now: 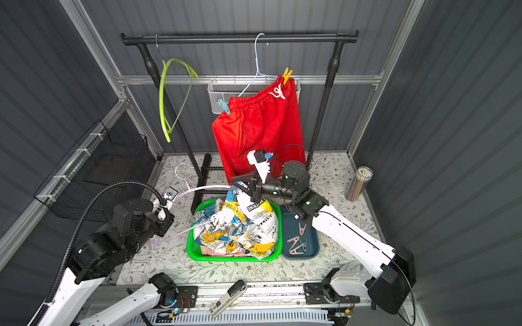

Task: Remove the clothespins securing shorts to the hanger
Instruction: Remove the shorts from the hanger.

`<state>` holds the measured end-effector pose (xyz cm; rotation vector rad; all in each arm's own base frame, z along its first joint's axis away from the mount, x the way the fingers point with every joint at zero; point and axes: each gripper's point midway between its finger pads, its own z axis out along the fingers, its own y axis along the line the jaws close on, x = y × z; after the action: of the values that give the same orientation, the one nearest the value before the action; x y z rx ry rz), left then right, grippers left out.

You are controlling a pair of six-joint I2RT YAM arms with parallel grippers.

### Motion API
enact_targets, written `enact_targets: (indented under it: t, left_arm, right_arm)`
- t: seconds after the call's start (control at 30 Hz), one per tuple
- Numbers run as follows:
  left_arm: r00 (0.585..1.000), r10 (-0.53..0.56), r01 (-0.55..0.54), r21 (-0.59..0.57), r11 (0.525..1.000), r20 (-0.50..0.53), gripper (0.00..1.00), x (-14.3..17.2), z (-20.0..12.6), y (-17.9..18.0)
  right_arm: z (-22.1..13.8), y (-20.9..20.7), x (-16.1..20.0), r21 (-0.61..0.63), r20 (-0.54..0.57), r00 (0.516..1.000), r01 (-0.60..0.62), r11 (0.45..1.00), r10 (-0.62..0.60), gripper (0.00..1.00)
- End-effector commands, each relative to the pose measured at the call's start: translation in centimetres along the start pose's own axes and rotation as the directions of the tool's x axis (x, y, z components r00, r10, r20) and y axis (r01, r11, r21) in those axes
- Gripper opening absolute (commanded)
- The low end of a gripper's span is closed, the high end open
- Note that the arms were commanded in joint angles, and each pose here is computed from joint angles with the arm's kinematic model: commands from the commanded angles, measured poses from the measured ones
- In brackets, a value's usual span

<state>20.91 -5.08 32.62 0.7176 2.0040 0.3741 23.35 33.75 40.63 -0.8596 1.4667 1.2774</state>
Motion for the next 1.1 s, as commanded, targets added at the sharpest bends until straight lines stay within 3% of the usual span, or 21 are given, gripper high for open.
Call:
enact_targets:
  t: [0.0,0.3,0.57,0.73,0.83,1.07]
  left_arm:
    - [0.983,-0.151,0.164,-0.121,0.979,0.108,0.0,-2.5,-2.3,3.9]
    - [0.984,-0.148,0.169,-0.274,0.947,0.095,0.0,-2.2,-4.7,7.8]
    - [0.96,-0.25,0.278,-0.35,0.895,0.125,0.0,-2.5,-6.3,10.1]
    - [0.943,-0.293,0.33,-0.342,0.88,0.157,0.0,-3.2,-6.4,10.4]
    - [0.912,-0.346,0.404,-0.327,0.854,0.221,0.0,-4.1,-7.1,11.0]
    - [0.885,-0.384,0.451,-0.28,0.847,0.265,0.0,-4.6,-8.0,11.2]
  right_arm:
    - [-1.0,-0.7,1.9,0.079,-0.068,0.998,0.021,0.997,-0.015,0.0]
    - [-3.0,-1.6,2.7,0.195,-0.089,0.996,0.037,0.98,-0.02,0.0]
    - [-4.3,-1.5,2.2,0.255,-0.083,0.996,0.041,0.966,-0.021,0.0]
    - [-1.8,-2.3,2.1,0.263,-0.108,0.994,0.037,0.964,-0.008,0.0]
    - [0.5,-3.1,1.7,0.286,-0.107,0.994,0.019,0.958,0.013,0.0]
    - [7.5,-2.3,3.7,0.22,-0.156,0.987,-0.008,0.975,0.043,0.0]
